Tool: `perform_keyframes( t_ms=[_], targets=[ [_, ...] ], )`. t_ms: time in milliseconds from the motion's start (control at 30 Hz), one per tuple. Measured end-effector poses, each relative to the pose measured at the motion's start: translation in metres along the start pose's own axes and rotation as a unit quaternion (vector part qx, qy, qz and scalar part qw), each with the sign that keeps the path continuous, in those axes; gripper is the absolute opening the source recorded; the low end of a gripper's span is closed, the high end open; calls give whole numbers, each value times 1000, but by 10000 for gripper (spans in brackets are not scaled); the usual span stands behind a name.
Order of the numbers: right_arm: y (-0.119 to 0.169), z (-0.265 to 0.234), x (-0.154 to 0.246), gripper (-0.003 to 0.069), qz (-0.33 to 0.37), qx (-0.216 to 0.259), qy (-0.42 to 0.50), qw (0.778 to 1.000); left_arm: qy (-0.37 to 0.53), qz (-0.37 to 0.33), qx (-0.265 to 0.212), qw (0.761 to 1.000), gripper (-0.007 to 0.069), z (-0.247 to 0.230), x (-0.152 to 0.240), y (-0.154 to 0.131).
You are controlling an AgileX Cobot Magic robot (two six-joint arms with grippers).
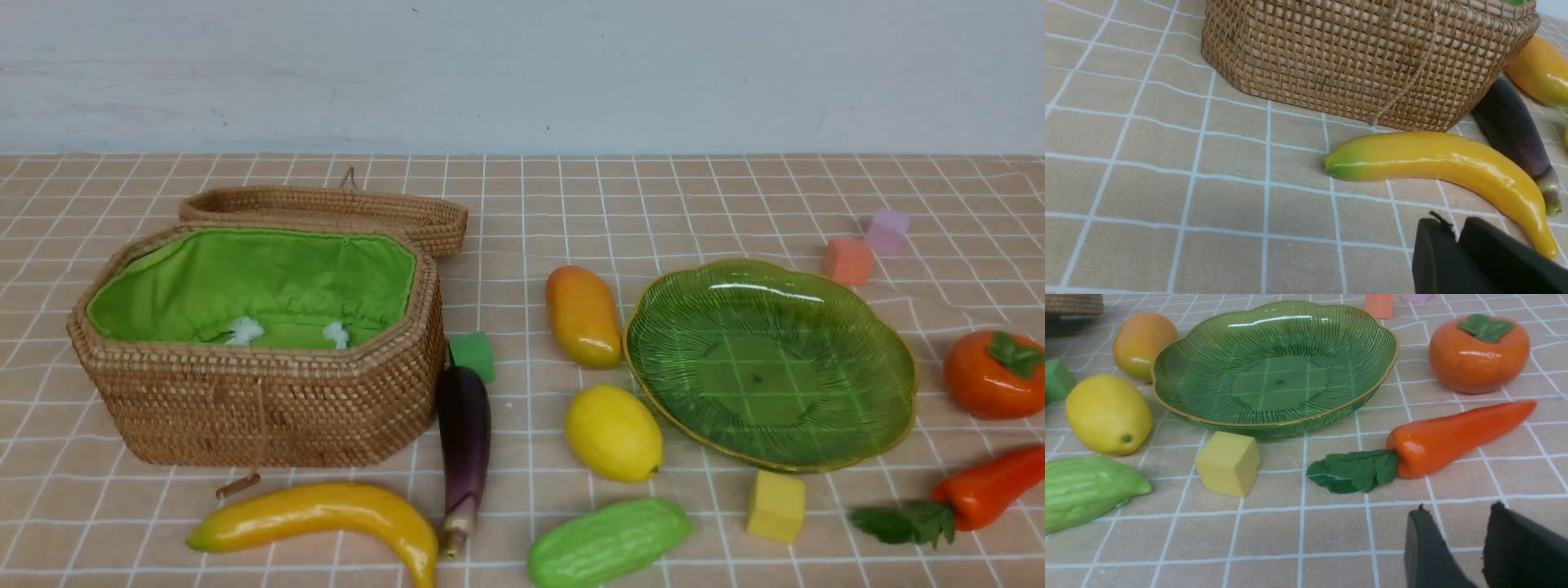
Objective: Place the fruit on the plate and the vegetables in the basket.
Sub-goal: Use the left arm to grab a banana and put it into the right plate
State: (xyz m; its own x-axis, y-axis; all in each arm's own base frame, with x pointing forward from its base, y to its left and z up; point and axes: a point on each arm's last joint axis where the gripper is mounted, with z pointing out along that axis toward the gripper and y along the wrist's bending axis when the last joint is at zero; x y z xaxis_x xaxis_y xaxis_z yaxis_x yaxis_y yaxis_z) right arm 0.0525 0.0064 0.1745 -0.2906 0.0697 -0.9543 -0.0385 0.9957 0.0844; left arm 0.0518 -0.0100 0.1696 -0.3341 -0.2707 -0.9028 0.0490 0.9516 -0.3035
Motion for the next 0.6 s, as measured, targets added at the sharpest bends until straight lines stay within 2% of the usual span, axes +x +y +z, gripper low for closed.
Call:
perform_keyframes(
  t_ms=[233,300,333,367,400,433,467,600],
  targets=[
    [0,0,0,238,0,0,0,1000,-29,-18,9,999,85,0,-5,-2],
    [0,0,0,238,0,0,0,1000,-62,-93,30,993,88,-1,-12,-4],
    [0,0,0,238,0,0,0,1000,-64,-102,33,992,88,-1,-12,-5],
    [0,0,0,238,0,0,0,1000,-81,-180,52,979,90,-2,-16,-7],
    [0,0,0,238,0,0,0,1000,-84,-217,64,970,92,-2,-17,-7],
    [0,0,0,238,0,0,0,1000,-86,-226,62,968,92,-2,-18,-8],
    [0,0,0,238,0,0,0,1000,-96,-277,75,953,93,-3,-20,-8],
    [0,0,0,238,0,0,0,1000,-151,-316,88,932,94,-6,-31,-6]
  ],
)
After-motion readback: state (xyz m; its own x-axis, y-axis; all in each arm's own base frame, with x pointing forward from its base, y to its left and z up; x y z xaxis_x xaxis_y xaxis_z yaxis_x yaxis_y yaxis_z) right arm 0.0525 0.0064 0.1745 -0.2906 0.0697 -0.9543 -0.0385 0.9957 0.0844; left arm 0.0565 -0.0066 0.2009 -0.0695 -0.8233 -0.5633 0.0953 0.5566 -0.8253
